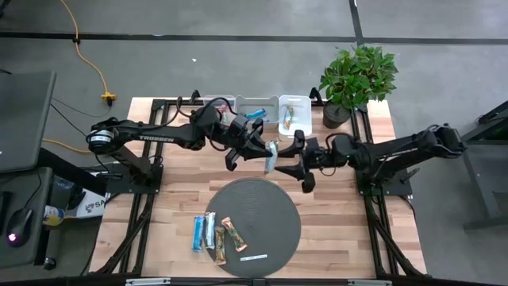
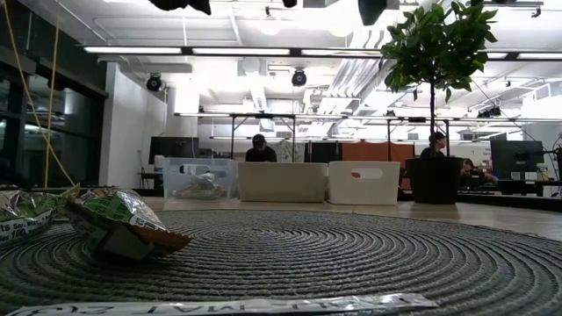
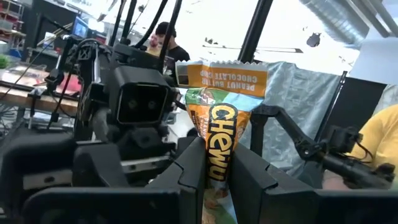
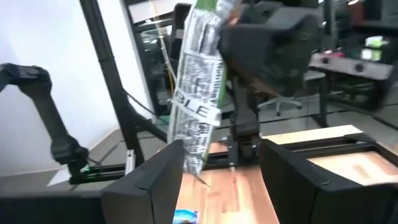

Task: Pick and place Granola Bars by type
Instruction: Put the orange granola bar into the white bin

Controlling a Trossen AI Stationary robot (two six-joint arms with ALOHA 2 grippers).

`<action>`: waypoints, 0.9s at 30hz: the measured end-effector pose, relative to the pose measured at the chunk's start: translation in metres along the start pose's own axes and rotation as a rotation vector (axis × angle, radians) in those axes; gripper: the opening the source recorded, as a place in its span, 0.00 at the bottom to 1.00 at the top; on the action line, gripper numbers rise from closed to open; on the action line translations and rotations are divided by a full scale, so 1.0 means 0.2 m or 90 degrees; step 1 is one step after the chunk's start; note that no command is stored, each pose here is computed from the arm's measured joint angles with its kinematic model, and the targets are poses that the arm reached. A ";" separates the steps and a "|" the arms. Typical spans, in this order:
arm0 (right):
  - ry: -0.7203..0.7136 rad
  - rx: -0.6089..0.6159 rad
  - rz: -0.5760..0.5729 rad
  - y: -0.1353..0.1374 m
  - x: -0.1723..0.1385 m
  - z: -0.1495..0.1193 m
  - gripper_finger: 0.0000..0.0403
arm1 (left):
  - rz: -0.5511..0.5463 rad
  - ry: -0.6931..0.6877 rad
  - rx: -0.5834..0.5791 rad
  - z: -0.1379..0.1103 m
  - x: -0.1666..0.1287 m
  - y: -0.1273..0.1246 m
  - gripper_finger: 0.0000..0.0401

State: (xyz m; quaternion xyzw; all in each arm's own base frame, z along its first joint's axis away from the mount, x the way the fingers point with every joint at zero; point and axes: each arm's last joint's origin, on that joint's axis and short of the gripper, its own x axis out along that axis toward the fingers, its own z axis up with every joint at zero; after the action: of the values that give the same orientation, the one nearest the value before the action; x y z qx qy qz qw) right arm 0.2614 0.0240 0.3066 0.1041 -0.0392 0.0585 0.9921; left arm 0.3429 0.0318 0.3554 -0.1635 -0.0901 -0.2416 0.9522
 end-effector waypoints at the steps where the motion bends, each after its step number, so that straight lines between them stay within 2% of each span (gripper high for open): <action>1: 0.001 0.000 0.006 0.00 0.01 0.00 0.48 | -0.001 0.000 0.002 0.00 0.00 0.00 0.13; 13: -0.016 0.025 0.052 0.03 0.04 0.07 0.48 | -0.005 0.011 0.004 -0.01 0.00 0.00 0.13; 27: -0.013 0.043 0.069 0.02 0.09 0.03 0.48 | 0.008 0.005 0.018 -0.01 0.00 0.00 0.13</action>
State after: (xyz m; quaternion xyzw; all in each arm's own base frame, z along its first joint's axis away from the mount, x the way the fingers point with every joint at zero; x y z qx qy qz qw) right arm 0.2777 0.0284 0.3148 0.1360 -0.0526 0.1127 0.9829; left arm 0.3434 0.0320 0.3541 -0.1495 -0.0888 -0.2349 0.9563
